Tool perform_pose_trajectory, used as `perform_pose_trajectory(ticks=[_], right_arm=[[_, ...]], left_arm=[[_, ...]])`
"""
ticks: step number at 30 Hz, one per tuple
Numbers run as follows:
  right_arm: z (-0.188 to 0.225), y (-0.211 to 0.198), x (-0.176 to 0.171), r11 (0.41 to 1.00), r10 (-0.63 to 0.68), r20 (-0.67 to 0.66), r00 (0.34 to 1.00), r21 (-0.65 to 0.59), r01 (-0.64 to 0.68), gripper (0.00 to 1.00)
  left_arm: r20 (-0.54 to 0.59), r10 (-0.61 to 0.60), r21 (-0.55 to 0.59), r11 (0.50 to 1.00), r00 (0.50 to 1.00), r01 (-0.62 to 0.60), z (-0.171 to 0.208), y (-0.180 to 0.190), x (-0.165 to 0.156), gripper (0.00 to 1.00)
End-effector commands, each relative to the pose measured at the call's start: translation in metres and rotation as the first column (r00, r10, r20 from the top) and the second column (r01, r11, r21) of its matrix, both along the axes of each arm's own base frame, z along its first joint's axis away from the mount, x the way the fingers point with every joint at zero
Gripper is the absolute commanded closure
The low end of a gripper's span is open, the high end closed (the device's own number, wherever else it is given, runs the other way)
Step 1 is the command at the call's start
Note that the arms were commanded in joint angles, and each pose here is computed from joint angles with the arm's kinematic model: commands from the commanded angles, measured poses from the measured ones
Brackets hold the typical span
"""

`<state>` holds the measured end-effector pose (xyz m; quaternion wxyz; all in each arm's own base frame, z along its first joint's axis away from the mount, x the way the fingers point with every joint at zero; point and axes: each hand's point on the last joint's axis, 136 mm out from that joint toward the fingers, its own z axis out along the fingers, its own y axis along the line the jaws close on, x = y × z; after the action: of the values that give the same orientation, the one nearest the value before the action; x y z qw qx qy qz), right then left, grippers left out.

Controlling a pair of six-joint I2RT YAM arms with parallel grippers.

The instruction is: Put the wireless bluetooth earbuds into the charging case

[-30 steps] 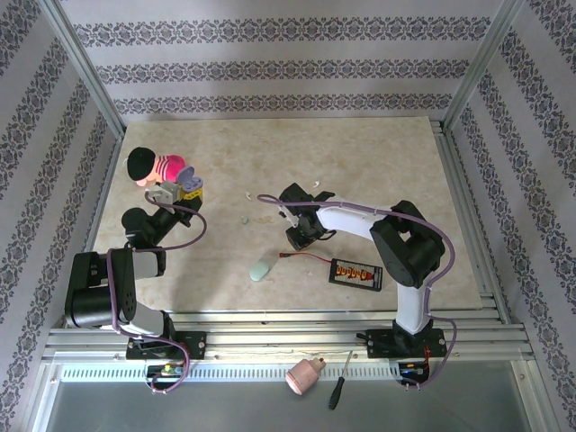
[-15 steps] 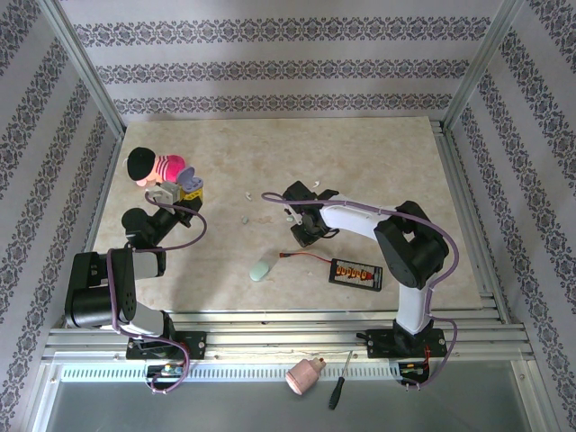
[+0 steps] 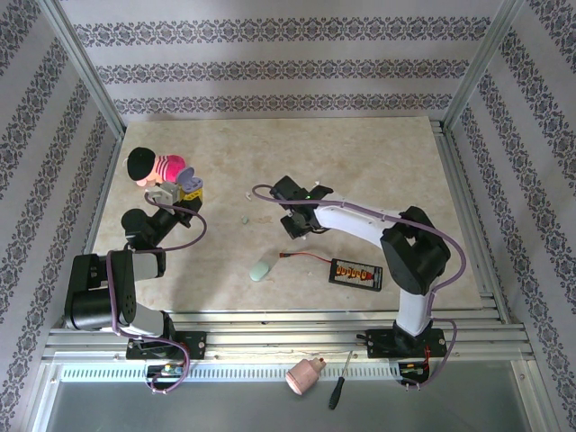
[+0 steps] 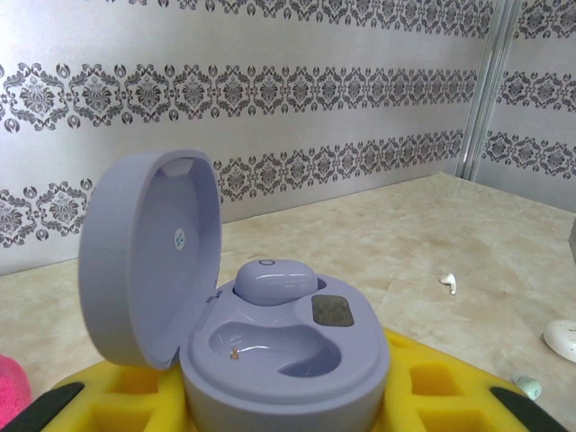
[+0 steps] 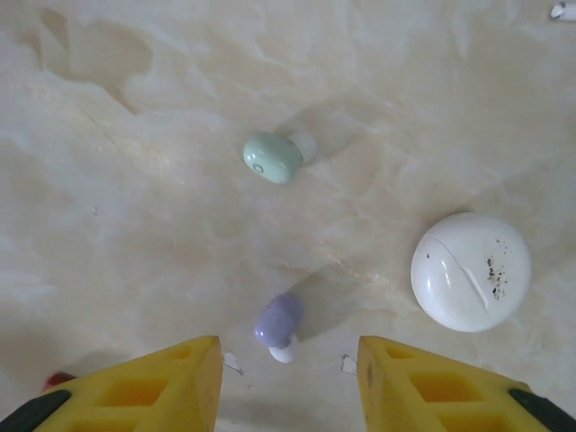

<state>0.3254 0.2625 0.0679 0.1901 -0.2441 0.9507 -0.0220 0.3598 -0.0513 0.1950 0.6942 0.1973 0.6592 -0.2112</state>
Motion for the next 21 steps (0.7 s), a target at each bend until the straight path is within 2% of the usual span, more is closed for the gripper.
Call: perform_pose_trajectory(ticks=[1, 4, 10, 21], right_arm=[[-0.008, -0.011, 0.003, 0.989, -0.125, -0.004, 0.992, -0.085, 0.125, 0.58], [-0.014, -0.015, 0.003, 0.974, -0.164, -0.009, 0.986, -0.157, 0.16, 0.59], [-0.02, -0.015, 0.004, 0.947, -0.159, 0.029, 0.987, -0.279, 0.161, 0.62], [-0.036, -0.006, -0.006, 0.933, -0.127, 0.008, 0.992, -0.337, 0.122, 0.69]], left_arm=[[0.021, 0.018, 0.017, 1.0, 1.0, -0.018, 0.005, 0.005, -0.002, 0.75], [0.02, 0.016, 0.016, 1.0, 1.0, -0.017, 0.005, 0.005, -0.002, 0.75], [0.015, 0.025, 0.017, 1.0, 1.0, -0.025, 0.003, 0.006, -0.001, 0.75], [0.014, 0.026, 0.018, 0.999, 1.0, -0.026, 0.003, 0.006, -0.001, 0.75]])
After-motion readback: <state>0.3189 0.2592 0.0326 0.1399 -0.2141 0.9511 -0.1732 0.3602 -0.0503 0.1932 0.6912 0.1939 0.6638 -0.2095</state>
